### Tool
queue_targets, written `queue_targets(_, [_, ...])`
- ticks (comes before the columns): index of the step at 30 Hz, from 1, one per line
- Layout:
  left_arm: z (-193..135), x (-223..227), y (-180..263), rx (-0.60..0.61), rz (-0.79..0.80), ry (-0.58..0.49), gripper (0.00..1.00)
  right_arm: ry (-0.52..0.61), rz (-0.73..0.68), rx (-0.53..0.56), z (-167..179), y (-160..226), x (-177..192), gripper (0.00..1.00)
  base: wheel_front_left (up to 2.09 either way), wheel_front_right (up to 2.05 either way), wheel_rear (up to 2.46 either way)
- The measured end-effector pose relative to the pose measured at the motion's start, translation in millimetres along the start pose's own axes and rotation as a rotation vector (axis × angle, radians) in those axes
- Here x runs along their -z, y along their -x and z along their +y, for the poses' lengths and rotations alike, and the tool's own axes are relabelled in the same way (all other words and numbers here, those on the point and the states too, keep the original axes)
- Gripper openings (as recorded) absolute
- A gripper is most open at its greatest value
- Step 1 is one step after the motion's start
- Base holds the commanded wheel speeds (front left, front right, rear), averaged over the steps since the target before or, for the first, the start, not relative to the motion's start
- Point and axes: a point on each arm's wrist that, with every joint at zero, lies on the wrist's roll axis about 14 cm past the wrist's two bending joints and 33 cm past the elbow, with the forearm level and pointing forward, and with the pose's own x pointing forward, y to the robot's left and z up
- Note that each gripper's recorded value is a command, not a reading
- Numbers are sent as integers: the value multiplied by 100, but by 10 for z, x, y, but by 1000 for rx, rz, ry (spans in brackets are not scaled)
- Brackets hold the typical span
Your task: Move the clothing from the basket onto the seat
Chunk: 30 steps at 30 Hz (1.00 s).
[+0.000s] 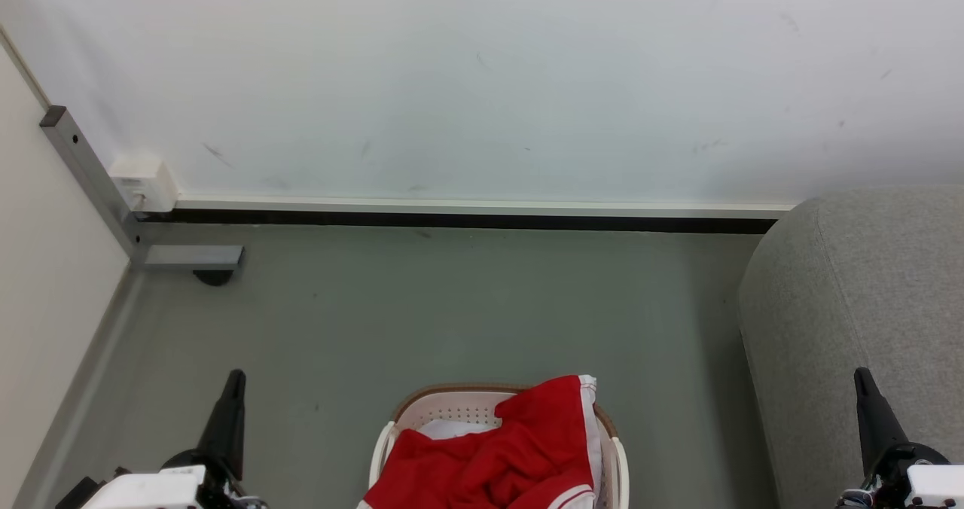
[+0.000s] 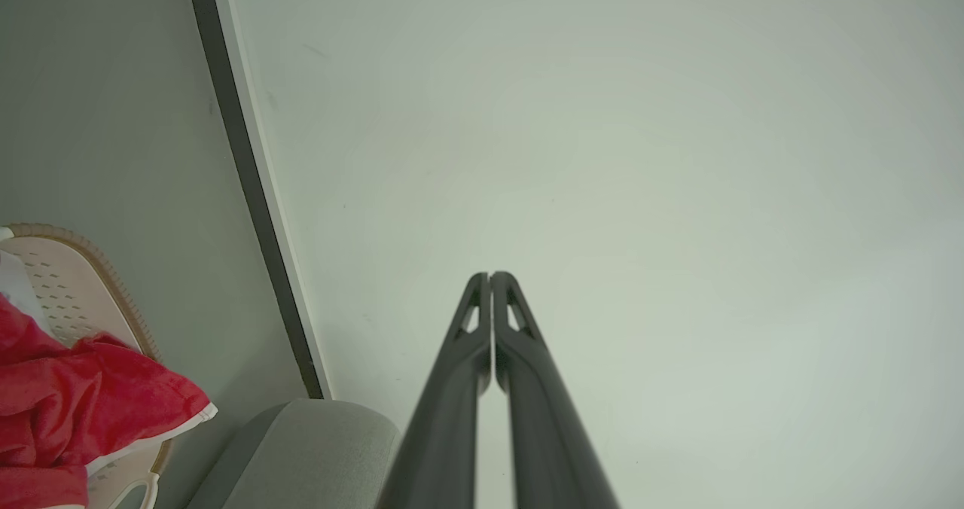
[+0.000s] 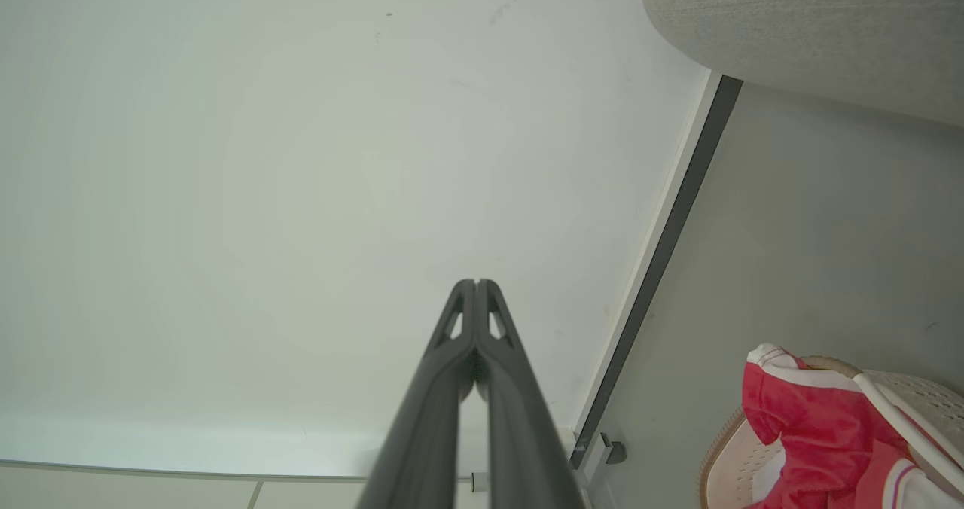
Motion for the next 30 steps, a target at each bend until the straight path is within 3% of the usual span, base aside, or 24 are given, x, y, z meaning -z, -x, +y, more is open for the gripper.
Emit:
queue_targets(22, [0, 0, 0, 0, 0, 0, 0, 0, 0, 0, 0, 0, 0, 0, 0, 0, 0])
queue_targets(23, [0, 0, 0, 0, 0, 0, 100, 0, 0, 0, 0, 0, 0, 100, 0, 0, 0])
queue_targets(30, [191, 52, 83, -56, -1, 4, 100, -13, -8, 52, -181, 80, 30, 100, 0, 0, 0])
